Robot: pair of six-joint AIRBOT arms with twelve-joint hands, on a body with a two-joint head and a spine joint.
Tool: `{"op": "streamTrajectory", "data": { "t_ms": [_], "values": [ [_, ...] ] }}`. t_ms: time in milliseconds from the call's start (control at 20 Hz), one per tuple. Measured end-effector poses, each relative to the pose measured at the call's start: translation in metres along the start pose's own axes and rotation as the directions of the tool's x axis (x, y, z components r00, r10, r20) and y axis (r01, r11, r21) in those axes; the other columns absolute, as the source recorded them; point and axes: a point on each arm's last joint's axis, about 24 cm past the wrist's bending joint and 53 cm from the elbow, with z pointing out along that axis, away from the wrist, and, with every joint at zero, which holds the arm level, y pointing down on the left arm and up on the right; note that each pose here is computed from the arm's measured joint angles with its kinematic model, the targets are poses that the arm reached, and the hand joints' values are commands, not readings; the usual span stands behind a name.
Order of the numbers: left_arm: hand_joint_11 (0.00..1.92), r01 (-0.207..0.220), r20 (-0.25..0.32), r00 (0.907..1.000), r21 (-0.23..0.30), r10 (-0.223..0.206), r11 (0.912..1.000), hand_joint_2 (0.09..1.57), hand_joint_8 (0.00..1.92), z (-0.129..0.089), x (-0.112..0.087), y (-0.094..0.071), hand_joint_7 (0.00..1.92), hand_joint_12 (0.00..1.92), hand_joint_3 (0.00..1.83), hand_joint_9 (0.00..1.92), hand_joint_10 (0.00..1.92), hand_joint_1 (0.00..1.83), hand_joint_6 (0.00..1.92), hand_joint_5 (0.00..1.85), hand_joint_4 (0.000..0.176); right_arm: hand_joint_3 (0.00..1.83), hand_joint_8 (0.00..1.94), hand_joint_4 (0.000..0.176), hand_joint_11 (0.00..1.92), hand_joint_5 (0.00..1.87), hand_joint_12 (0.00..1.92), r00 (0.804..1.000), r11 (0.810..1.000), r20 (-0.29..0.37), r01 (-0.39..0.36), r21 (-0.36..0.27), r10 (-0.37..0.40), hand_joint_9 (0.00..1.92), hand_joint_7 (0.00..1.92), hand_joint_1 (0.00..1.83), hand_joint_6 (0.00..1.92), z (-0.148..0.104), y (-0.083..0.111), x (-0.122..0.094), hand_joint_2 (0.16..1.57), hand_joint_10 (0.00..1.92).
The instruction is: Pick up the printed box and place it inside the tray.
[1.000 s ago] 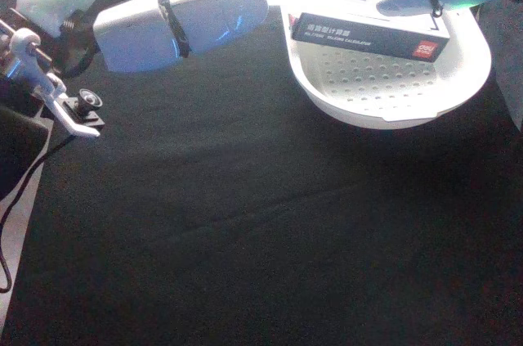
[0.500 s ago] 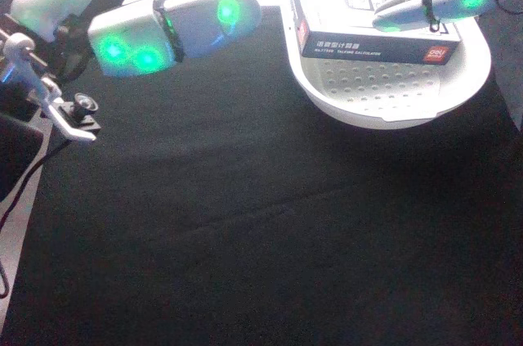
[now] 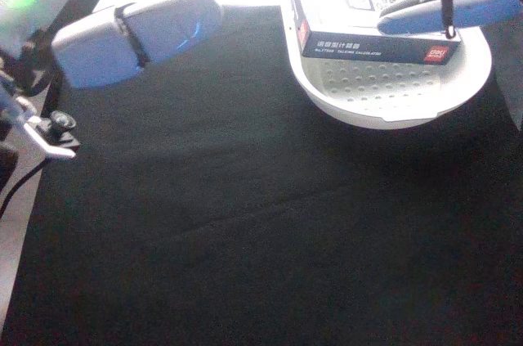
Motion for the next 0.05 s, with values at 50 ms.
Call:
{"op": "streamTrajectory", "data": {
  "t_ms": [50],
  "values": [
    [0.00,0.004,0.012,0.9999,-0.002,-0.004,1.0000,0.80,0.00,-0.0055,-0.0037,-0.0011,0.00,0.00,0.00,0.00,0.00,0.04,0.00,0.00,0.176,0.01,0.00,0.176,0.01,0.00,0.00,0.999,0.999,0.012,-0.035,-0.017,0.035,0.00,0.00,0.67,0.00,-0.0054,0.0013,-0.0024,0.67,0.00]
  ]
}}
